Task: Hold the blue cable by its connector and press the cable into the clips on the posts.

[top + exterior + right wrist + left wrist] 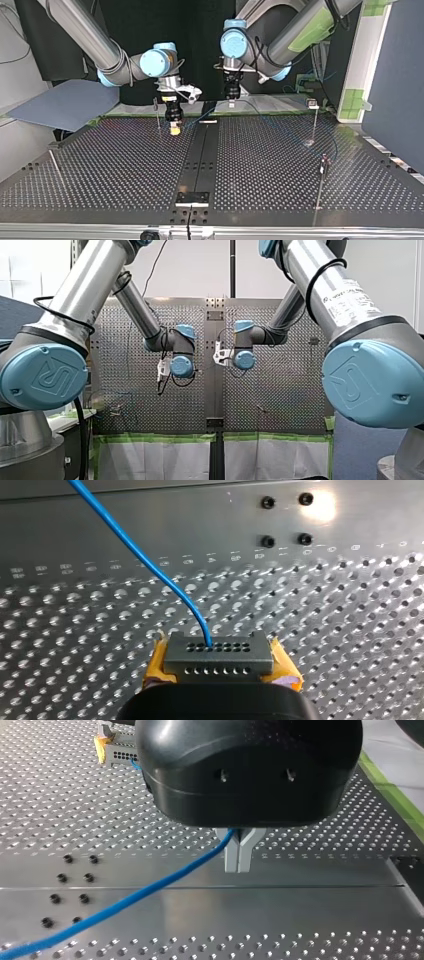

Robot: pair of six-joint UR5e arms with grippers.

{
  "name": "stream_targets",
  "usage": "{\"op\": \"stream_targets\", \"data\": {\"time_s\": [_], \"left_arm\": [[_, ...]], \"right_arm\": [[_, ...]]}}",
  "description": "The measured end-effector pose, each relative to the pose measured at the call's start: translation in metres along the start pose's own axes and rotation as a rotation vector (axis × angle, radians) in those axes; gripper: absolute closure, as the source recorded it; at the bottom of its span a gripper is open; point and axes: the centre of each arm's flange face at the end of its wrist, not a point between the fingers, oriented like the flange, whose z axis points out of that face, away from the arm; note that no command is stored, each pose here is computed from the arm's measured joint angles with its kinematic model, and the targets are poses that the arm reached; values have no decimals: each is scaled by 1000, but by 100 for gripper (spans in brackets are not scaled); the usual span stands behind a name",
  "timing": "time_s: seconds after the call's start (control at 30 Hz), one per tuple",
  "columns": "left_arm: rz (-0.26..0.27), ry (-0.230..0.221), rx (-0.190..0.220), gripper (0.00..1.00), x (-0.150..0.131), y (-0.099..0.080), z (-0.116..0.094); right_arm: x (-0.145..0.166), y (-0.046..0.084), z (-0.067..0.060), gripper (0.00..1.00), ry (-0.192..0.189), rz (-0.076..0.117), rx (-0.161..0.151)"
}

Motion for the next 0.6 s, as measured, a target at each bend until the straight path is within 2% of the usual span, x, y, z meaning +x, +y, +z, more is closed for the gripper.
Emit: {"op": "stream_targets", "data": {"time_s": [0.23, 0.37, 0.5, 0.6], "left_arm": [[6, -2, 6, 100, 23, -9, 3], [11, -2, 2, 100, 37, -13, 4], [6, -19, -20, 100, 43, -14, 6], [-2, -38, -30, 100, 43, -14, 9]], "right_arm": [[-43, 3, -16, 100, -38, -13, -2], [-70, 8, -26, 100, -66, -13, -8], [-97, 17, -38, 100, -93, -12, -33], [-109, 24, -46, 100, -100, -5, -54]]}}
